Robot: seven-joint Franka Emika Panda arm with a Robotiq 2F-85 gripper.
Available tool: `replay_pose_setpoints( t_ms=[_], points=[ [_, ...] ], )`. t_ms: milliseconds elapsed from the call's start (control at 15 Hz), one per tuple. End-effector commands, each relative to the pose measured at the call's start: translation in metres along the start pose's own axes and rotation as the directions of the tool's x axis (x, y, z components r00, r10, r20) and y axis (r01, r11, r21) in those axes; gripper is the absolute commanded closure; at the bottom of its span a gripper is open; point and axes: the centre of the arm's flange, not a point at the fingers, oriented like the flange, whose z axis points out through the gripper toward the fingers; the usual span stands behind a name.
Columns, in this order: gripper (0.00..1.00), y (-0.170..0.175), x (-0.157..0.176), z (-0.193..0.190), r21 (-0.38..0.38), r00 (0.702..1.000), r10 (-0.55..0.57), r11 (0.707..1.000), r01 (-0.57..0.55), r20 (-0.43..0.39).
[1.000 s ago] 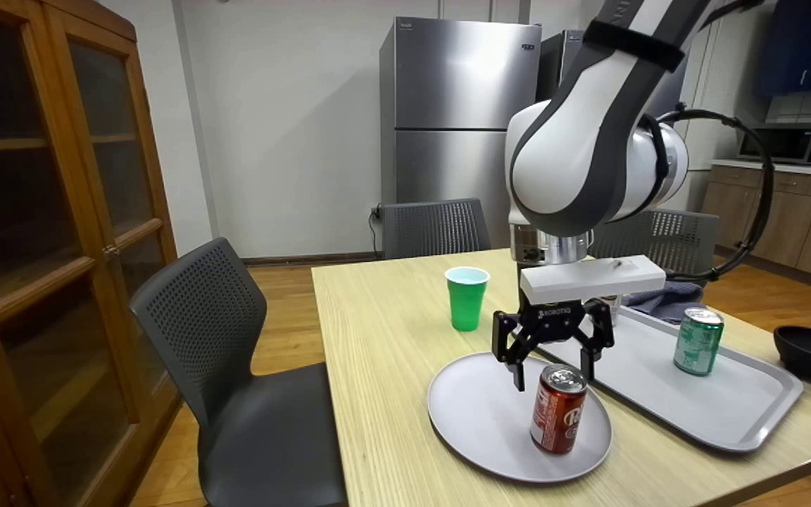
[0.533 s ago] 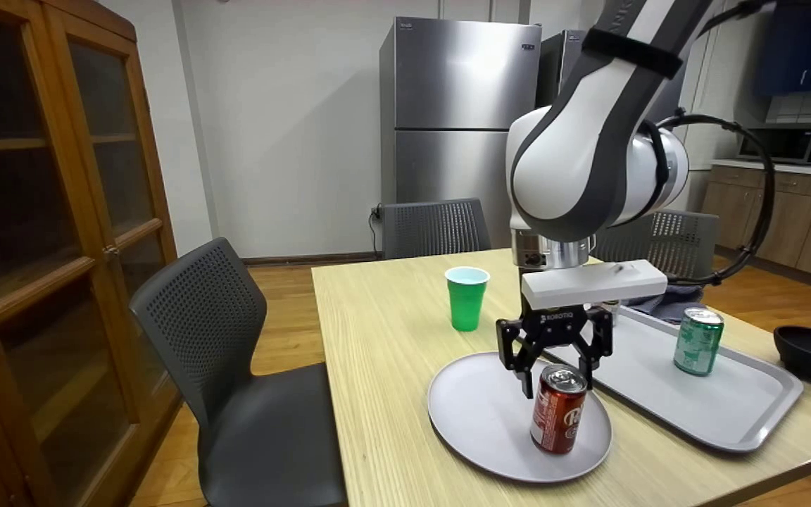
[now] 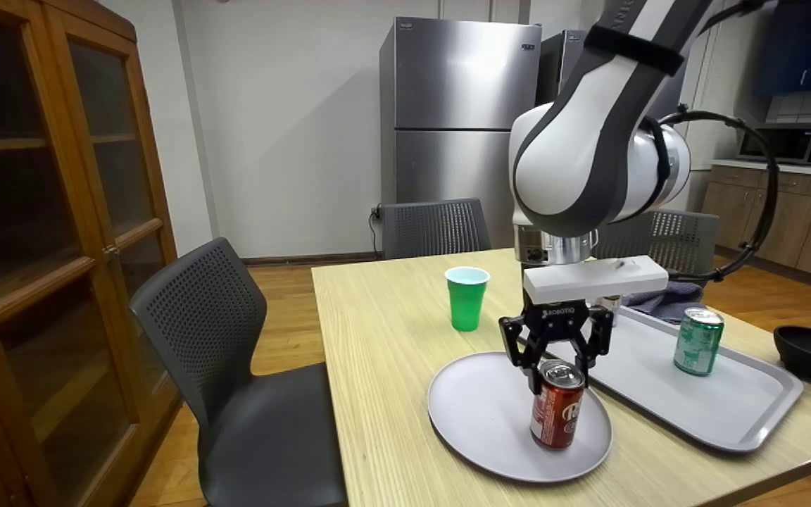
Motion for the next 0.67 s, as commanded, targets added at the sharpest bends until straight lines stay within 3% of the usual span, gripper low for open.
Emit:
replay_pose_setpoints(
  t_ms=[0, 333, 600],
  points=[
    [0.61, 0.012, 0.009, -0.034, 0.007, 0.999, 0.004, 1.000, -0.003, -0.035],
    [0.61, 0.053, 0.041, -0.055, 0.037, 0.996, 0.016, 0.999, -0.013, -0.091],
    [0.61, 0.109, 0.069, -0.059, 0.046, 0.993, 0.024, 0.999, -0.019, -0.114]
  ],
)
